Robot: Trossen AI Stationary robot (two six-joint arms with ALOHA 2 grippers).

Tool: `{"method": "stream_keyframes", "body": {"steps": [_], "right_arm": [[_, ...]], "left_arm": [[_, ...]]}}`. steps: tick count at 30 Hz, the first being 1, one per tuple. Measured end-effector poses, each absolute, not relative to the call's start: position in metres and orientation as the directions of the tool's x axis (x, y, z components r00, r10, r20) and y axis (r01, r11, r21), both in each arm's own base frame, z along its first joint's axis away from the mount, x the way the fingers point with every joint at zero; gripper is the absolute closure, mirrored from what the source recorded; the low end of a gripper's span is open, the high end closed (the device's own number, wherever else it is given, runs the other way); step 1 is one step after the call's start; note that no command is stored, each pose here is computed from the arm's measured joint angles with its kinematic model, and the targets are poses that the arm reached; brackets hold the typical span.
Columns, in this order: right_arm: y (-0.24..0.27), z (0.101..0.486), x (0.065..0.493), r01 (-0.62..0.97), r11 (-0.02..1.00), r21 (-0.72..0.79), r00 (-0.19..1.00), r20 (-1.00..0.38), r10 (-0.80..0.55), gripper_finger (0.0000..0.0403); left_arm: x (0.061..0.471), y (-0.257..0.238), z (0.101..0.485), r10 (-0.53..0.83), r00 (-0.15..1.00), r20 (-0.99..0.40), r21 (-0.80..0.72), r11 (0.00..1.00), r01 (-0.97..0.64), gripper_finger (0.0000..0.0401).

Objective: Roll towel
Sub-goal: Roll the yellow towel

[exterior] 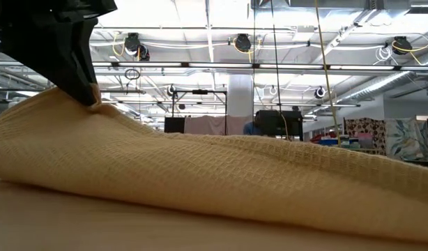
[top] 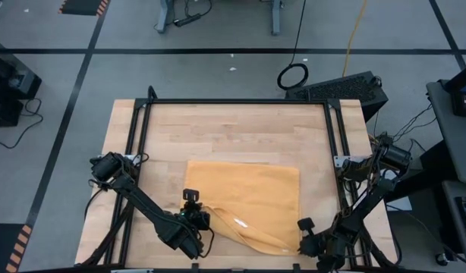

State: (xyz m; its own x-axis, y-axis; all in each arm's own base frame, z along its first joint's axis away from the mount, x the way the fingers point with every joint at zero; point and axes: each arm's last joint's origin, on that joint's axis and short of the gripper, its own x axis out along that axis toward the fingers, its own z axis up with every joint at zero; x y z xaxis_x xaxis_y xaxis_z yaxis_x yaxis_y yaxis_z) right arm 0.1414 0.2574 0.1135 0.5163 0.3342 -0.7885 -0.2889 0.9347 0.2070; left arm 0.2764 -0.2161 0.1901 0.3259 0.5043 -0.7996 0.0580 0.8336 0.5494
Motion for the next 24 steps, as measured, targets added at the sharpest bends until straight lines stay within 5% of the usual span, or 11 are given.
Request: {"method": "stream_keyframes", "body": {"steps": [11,24], "right_arm": [[0.256,0.152,0.137,-0.164,0.86,0.483,0.495,-0.714,0.495,0.0401],[0.225,0.223,0.128,-0.109,0.733,0.671,0.579,-0.556,0.595,0.0402]], "left_arm": [[0.282,-0.224,0.207,0.451,0.333,-0.828,0.492,0.869,0.046,0.0386],[0.292,-0.243,0.248,0.261,0.36,-0.896,0.251,0.965,-0.076,0.0386]]}}
